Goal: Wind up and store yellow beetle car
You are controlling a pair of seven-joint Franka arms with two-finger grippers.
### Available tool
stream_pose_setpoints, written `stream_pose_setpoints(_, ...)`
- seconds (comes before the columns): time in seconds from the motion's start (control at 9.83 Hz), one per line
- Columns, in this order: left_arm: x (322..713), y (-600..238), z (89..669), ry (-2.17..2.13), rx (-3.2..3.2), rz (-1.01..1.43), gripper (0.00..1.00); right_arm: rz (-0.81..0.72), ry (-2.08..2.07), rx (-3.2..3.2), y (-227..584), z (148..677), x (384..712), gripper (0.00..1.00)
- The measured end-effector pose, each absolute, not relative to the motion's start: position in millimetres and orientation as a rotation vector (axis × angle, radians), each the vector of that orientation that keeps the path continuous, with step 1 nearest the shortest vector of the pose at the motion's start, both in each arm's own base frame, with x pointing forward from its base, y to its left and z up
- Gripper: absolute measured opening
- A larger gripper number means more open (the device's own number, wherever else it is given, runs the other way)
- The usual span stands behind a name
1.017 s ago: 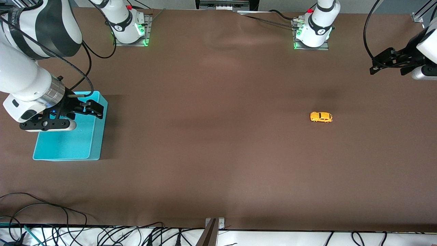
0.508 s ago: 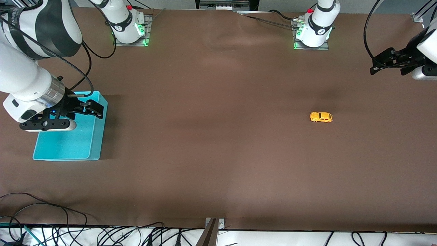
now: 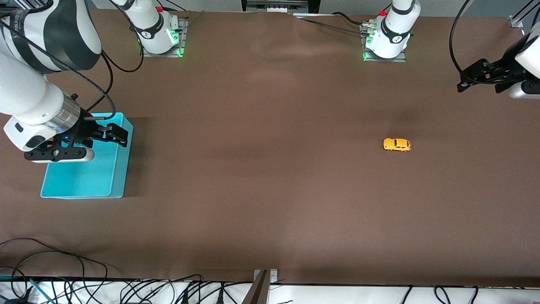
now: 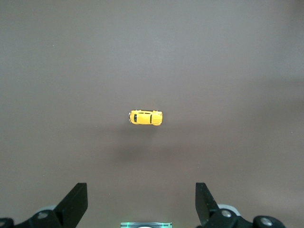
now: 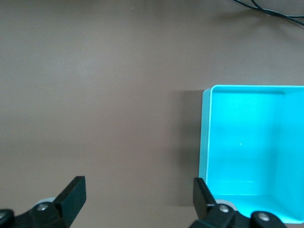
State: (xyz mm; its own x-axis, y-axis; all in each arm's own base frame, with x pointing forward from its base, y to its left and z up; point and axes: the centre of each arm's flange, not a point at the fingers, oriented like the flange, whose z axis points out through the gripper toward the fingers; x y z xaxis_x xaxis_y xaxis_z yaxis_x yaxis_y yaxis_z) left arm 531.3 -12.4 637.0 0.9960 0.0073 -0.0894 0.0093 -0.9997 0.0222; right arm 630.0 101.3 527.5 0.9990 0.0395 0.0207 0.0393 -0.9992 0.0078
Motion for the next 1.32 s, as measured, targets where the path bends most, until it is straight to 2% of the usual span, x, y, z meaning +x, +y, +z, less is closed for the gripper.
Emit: stream_pose_setpoints(1.32, 528, -32, 634, -0.038, 3.119, -0.181, 1.0, 0.031, 0.06, 3.133, 100, 527, 630, 1.0)
